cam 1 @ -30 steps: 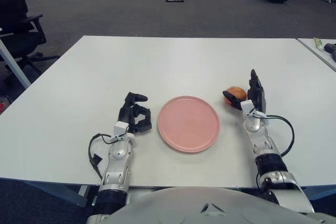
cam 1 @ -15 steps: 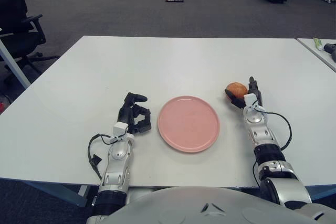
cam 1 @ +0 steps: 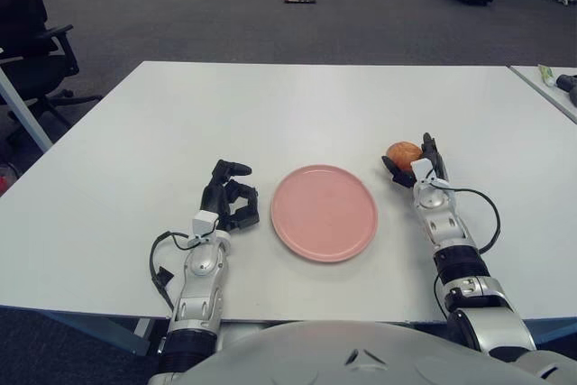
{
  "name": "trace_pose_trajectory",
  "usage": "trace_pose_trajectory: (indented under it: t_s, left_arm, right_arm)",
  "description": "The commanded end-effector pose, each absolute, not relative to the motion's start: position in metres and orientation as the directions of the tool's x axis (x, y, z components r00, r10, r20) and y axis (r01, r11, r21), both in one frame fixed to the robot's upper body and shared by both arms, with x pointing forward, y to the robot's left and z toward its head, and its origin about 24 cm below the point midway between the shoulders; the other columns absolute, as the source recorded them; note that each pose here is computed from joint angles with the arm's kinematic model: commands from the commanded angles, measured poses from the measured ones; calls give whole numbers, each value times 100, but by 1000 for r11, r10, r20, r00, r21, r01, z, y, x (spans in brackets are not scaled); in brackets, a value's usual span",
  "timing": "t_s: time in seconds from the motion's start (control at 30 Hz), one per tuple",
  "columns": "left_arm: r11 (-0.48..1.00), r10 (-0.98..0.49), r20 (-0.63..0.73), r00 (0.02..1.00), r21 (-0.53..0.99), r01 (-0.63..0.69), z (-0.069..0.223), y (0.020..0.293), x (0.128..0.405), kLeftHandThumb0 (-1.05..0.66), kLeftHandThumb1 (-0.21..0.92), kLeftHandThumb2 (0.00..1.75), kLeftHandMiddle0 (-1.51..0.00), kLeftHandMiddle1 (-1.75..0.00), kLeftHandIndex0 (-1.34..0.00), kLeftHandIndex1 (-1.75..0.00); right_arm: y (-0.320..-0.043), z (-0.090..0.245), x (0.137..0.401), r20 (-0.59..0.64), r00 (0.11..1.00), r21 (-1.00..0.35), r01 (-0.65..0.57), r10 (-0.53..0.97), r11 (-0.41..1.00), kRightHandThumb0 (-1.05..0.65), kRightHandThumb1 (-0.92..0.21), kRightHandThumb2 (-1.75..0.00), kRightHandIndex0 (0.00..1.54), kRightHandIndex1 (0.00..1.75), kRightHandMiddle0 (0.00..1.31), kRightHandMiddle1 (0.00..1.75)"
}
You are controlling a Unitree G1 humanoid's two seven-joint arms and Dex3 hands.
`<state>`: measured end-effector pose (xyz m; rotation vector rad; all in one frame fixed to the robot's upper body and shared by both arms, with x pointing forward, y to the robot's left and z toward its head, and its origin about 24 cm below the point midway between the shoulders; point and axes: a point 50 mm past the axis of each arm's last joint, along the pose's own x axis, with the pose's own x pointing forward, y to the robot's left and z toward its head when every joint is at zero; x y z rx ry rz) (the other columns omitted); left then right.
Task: Put the apple into the plate.
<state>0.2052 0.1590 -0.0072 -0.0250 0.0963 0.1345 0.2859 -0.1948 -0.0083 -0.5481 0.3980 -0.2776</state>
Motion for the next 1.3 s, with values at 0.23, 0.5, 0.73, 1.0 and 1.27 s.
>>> trace_pose_trajectory:
  t_s: [0.23, 0.5, 0.73, 1.0, 1.27]
  left_arm:
    - [989, 141, -169, 975, -24, -147, -18, 159, 198, 0, 36, 122, -65, -155, -39, -175]
    - [989, 138, -160, 977, -20, -143, -18, 159, 199, -1, 35, 127, -60, -168, -38, -175]
    - [988, 144, -157, 977, -27, -150, -18, 158, 198, -1, 34, 129, -61, -170, -38, -175]
    - [987, 148, -150, 978, -37, -155, -18, 160, 199, -1, 34, 129, -62, -168, -38, -175]
    - [987, 153, -138, 979, -37, -159, -19, 161, 199, -1, 34, 129, -62, -168, -38, -175]
  right_arm:
    - [-194, -21, 275, -369, 854, -596, 87, -368, 798, -65, -61, -77, 1, 49, 0, 56]
    - [-196, -18, 275, -306, 874, -556, 157, -378, 816, -51, -51, -96, 6, 93, 0, 96]
    - [-198, -16, 273, -240, 892, -455, 245, -383, 856, -44, -42, -110, 19, 128, 1, 142]
    - [-204, -15, 273, -160, 891, -441, 320, -424, 839, -17, -52, -98, 45, 145, 31, 171]
    - [-207, -9, 273, -6, 868, -512, 424, -497, 747, -2, -15, -146, 80, 159, 51, 174]
